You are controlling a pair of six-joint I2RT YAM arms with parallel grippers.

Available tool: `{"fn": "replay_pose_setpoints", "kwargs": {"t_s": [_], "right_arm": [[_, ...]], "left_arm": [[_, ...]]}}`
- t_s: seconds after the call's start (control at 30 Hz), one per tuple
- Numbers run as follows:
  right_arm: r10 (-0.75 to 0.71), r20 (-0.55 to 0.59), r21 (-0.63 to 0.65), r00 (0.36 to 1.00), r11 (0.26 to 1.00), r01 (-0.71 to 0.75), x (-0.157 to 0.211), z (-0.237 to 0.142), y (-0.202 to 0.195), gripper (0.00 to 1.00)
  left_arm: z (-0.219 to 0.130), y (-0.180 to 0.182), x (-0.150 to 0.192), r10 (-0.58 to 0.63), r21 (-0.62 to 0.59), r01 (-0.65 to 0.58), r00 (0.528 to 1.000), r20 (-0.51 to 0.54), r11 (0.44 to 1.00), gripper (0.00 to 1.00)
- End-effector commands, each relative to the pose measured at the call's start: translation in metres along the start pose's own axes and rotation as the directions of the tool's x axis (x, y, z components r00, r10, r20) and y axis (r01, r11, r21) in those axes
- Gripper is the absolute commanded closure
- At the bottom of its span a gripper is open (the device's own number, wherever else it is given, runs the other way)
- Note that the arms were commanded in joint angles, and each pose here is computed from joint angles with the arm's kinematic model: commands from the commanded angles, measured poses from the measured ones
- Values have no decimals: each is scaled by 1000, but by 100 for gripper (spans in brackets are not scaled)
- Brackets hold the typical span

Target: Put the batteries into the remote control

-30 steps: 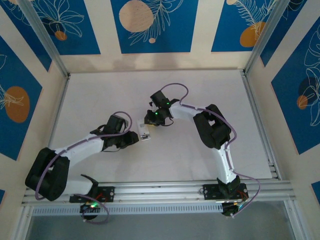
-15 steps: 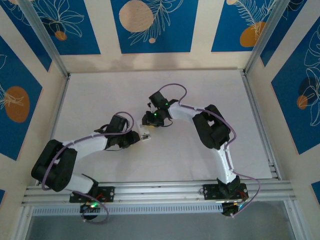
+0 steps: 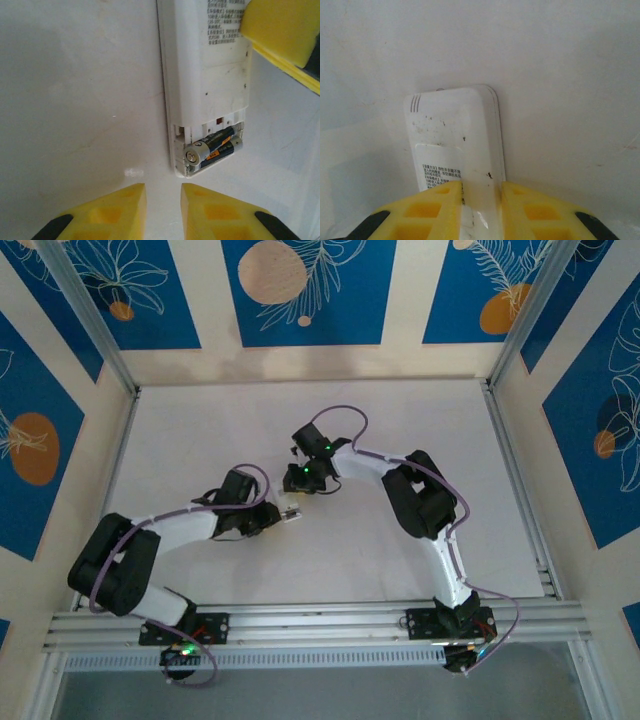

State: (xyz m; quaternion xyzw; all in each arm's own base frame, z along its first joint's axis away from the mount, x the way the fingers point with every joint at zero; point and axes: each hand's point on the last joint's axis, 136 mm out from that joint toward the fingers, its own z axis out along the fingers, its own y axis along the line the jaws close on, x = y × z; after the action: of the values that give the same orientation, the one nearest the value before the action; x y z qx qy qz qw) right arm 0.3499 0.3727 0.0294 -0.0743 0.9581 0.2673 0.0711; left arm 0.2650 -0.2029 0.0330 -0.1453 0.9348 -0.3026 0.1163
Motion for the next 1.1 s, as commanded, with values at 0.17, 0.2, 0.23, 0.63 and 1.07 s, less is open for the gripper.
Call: {"fn": "replay_pose_setpoints", "kwargs": {"t_s": [0.17,0.2,0.23,0.63,1.07], "right_arm": [[15,-80,97,997,995,-7,28,19,-21,74],[13,-79,95,997,995,-5,28,19,-20,74],[12,-79,94,997,996,-4,28,19,-19,74],[13,-84,91,996,996,-5,28,17,-20,74],[13,-84,87,996,996,-6,27,17,-20,74]], "left_arm": [[8,-13,3,-23,70,25,999,-31,997,82],[9,-14,3,-25,76,27,999,-31,997,83],[9,-14,2,-27,76,30,999,-29,997,84],[13,-12,-4,-47,43,47,999,-18,998,87],[6,-32,-9,-18,131,18,1000,-1,991,87]]}}
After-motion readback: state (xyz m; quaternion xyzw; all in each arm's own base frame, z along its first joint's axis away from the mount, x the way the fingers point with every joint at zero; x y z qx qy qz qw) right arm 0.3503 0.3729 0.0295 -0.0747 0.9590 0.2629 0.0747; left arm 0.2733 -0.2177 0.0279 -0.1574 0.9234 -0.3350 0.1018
